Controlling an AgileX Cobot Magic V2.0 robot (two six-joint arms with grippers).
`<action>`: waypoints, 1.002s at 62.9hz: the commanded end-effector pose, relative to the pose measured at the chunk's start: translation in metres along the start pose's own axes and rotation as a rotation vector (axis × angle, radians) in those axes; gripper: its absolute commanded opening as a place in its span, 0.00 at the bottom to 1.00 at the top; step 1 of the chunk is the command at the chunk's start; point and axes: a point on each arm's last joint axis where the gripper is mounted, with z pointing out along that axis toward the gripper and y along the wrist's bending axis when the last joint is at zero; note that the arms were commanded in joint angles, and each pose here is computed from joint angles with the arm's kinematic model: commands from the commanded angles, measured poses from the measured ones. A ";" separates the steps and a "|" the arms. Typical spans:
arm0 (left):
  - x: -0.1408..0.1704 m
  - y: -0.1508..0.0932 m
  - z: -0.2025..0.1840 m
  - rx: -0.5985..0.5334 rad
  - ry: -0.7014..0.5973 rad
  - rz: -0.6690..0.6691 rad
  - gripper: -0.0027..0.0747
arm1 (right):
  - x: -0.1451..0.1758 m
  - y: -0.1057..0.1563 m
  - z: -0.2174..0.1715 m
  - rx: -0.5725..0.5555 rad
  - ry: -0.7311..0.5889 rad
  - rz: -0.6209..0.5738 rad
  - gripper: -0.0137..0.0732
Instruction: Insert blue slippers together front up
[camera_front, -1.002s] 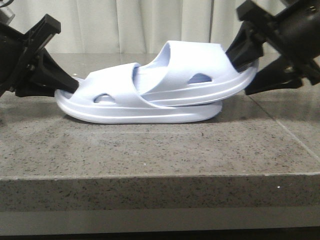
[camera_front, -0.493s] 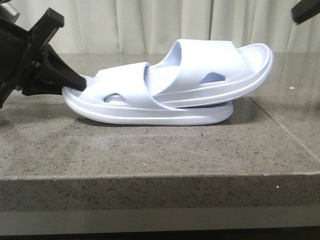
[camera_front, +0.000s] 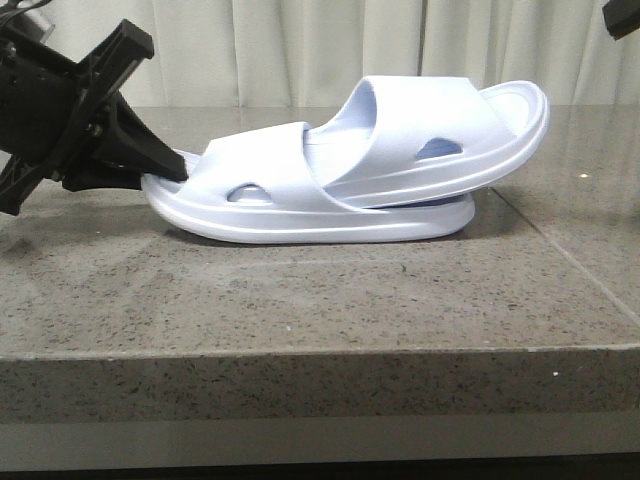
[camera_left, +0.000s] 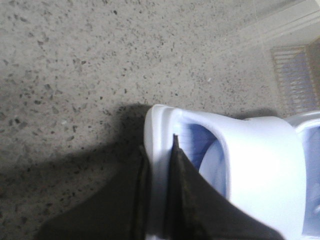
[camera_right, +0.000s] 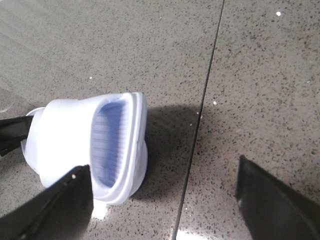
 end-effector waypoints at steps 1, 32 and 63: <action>-0.009 -0.013 -0.007 0.027 -0.047 0.031 0.08 | -0.006 0.012 -0.010 -0.044 -0.042 -0.027 0.85; -0.030 -0.021 -0.053 -0.042 -0.063 0.202 0.61 | 0.002 0.032 -0.023 -0.087 -0.001 -0.085 0.85; 0.004 -0.045 -0.179 -0.703 -0.015 0.445 0.60 | 0.053 0.082 -0.095 0.325 0.031 -0.246 0.85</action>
